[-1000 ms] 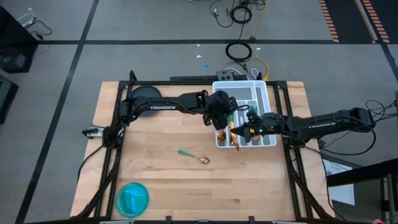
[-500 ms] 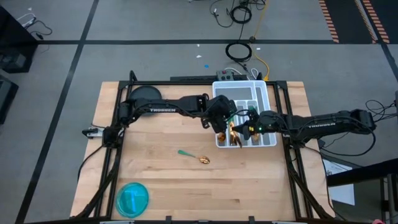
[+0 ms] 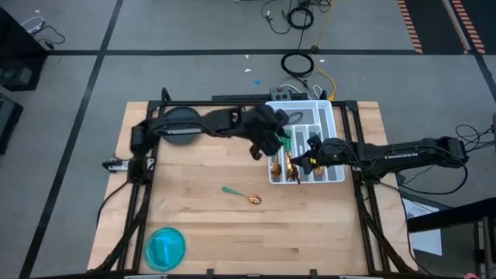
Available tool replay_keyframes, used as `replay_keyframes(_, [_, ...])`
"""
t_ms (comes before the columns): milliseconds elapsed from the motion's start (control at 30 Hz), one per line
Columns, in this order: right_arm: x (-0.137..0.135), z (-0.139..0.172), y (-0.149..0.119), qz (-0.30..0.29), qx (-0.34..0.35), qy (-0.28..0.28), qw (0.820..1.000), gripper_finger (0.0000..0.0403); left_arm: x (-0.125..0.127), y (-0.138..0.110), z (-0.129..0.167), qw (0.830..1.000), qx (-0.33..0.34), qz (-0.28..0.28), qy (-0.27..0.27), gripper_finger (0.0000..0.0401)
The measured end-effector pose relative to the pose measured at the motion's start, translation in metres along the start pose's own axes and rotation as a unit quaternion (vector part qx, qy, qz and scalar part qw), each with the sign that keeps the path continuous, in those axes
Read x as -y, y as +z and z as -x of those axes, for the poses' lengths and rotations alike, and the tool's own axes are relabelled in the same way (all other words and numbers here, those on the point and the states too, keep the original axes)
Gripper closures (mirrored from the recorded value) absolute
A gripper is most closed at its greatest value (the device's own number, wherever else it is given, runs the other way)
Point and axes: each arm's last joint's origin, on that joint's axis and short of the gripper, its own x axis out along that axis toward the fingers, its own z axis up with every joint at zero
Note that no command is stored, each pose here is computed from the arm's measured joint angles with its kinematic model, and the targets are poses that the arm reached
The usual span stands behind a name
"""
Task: Sort silverware
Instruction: Put the green knife on the silverware tray with the other green knives
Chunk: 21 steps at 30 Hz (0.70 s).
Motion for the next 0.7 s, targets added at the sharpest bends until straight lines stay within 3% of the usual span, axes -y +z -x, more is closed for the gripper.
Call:
replay_keyframes(233, [0.001, 0.0, 0.002, -0.001, 0.006, -0.001, 1.0, 0.0403, -0.019, -0.01, 0.083, 0.988, 0.042, 0.144, -0.019, 0.0256])
replay_keyframes(467, [0.008, 0.0, 0.011, 0.009, 0.022, -0.014, 1.0, 0.0403, -0.02, -0.013, 0.166, 0.963, 0.076, 0.259, -0.027, 0.0256])
replay_keyframes(700, [0.013, 0.004, 0.035, 0.008, 0.06, 0.043, 0.997, 0.0403, 0.002, -0.012, 0.204, 0.947, 0.122, 0.296, 0.002, 0.0256])
